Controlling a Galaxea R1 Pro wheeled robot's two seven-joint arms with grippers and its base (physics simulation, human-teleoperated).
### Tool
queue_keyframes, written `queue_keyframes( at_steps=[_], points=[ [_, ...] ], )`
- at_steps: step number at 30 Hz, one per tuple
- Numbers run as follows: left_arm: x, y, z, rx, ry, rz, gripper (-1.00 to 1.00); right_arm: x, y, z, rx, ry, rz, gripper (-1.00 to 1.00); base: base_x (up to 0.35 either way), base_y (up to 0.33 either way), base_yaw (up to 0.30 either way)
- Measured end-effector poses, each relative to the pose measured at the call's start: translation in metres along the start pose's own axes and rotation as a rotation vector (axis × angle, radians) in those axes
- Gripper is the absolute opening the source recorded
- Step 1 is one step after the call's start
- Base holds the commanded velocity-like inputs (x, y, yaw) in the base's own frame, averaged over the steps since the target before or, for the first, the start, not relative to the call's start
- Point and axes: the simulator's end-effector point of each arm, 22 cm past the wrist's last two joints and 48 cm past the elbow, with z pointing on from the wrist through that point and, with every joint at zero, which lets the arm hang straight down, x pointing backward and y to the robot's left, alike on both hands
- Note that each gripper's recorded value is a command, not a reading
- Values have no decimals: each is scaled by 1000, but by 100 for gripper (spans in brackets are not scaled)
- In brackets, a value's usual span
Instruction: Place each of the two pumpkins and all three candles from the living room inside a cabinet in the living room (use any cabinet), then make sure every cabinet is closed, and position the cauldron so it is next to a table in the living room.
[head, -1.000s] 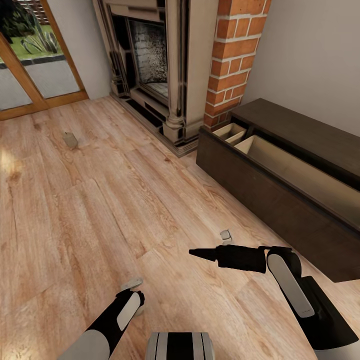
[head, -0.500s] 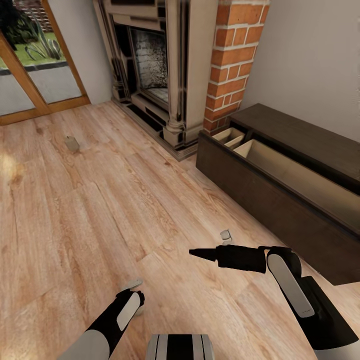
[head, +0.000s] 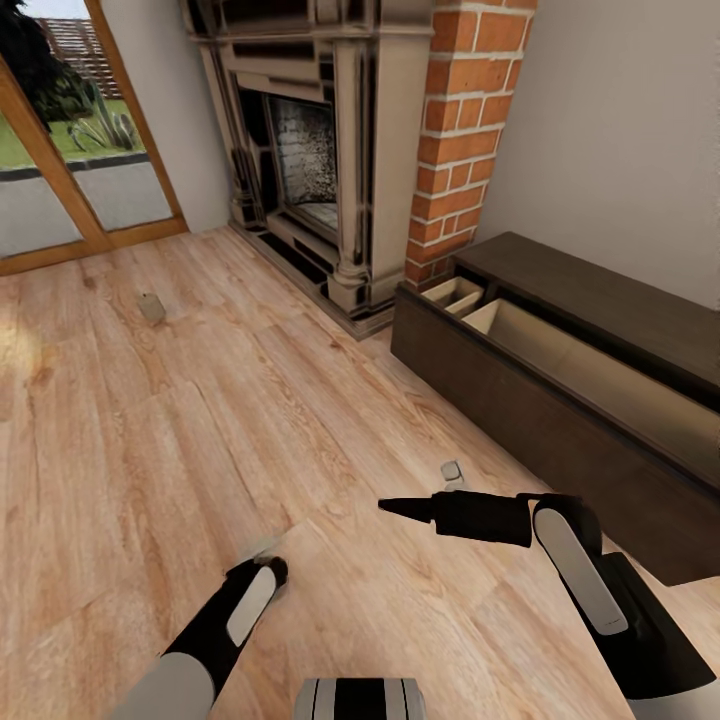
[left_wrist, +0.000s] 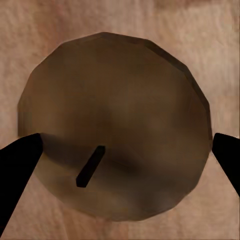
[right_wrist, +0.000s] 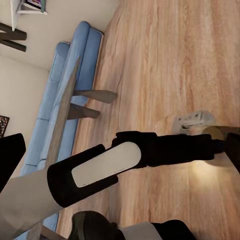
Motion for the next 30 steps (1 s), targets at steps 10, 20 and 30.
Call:
queue_keyframes(
  at_steps=[10, 20, 30],
  points=[
    [-66, -15, -73, 228, -100, -130, -100, -7, 17, -5, 0, -10, -35, 100, 0, 0, 0],
    [-93, -10, -144, 458, -81, -185, -100, -14, 36, -9, -6, -23, -74, 100, 0, 0, 0],
    [-104, -2, -172, 589, -1, -265, -100, -21, 55, -14, -6, -43, -125, 100, 0, 0, 0]
  ],
)
